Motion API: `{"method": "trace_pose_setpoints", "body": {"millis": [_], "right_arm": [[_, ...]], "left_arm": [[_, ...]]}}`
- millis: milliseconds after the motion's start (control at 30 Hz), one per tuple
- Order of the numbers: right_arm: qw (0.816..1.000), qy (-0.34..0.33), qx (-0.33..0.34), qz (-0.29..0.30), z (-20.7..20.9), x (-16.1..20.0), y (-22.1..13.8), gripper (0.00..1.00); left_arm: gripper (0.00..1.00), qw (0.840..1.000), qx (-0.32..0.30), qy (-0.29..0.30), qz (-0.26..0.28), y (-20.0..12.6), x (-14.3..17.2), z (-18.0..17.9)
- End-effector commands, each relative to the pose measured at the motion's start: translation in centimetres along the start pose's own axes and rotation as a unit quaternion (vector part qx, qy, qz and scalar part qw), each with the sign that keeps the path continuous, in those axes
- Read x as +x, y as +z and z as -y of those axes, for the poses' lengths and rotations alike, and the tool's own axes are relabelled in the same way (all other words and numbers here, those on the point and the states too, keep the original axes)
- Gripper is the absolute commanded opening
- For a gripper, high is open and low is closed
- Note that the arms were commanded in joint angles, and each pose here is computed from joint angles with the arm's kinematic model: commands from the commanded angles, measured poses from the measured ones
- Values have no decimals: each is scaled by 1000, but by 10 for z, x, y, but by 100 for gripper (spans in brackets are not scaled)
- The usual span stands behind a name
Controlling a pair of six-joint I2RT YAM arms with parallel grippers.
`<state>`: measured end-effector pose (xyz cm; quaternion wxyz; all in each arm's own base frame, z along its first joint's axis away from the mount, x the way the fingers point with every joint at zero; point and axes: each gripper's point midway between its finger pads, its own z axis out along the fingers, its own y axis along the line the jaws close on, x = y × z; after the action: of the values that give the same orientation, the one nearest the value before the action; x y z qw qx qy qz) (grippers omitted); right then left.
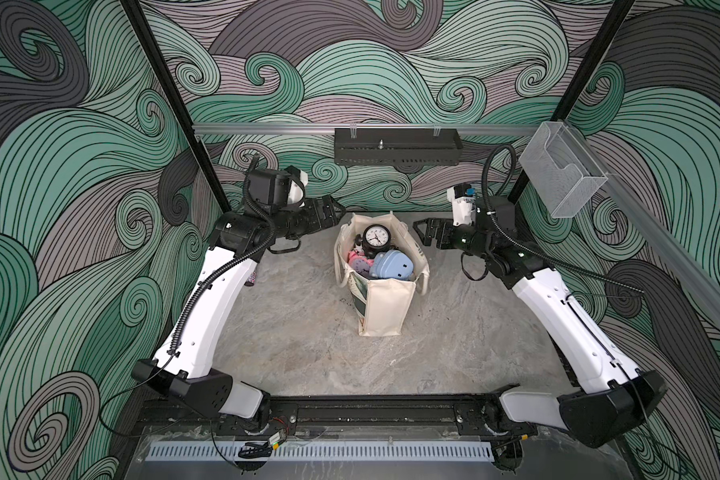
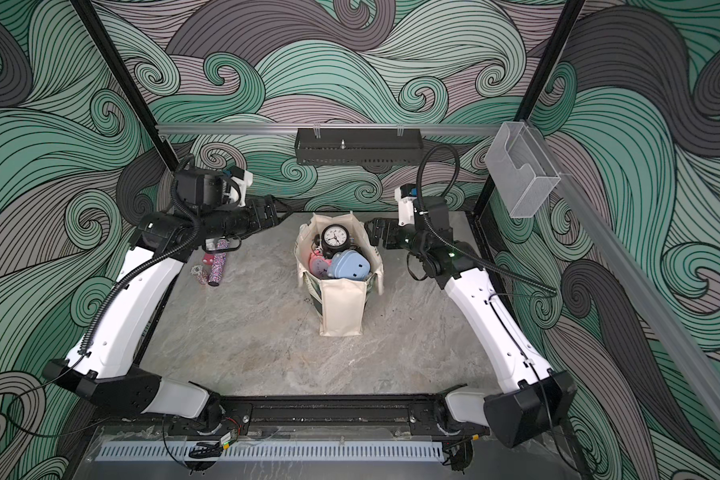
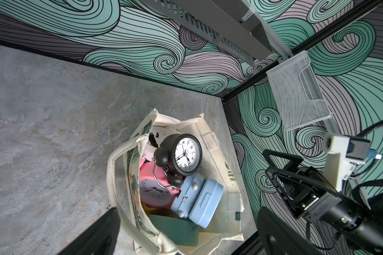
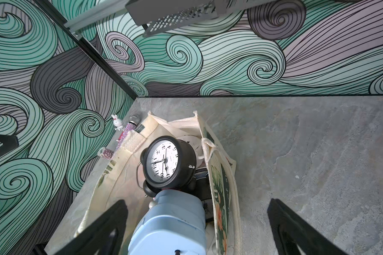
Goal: Put the alarm clock into the canvas bag
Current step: Reset both arms
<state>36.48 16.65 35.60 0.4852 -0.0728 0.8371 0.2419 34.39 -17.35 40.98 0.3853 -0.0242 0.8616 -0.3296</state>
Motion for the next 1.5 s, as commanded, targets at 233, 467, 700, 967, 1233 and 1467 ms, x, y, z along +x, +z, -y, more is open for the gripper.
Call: {"method": "trace_pose_setpoints", "body": {"millis": [233,467,700,967,1233,1467], "right_arm": [[989,-35,24,143,13,6,-77,100],[993,-21,27,116,29,55,-73,100],[992,-7,64,113,52,78,-66,100],[989,0,107,105,83,99,-51,100],[979,19,174,100,135,117,-33,100],[967,7,239,92,180,130,-21,100]], "left_arm": [[99,993,-101,58,27,-47,53,-65],[99,949,-299,87,57,-34,89,-175],[99,905,-397,97,114,-11,99,-246],[99,883,-444,118,102,25,114,-314],[99,884,-430,107,146,29,125,-344],[99,893,-401,117,169,34,115,-347]]}}
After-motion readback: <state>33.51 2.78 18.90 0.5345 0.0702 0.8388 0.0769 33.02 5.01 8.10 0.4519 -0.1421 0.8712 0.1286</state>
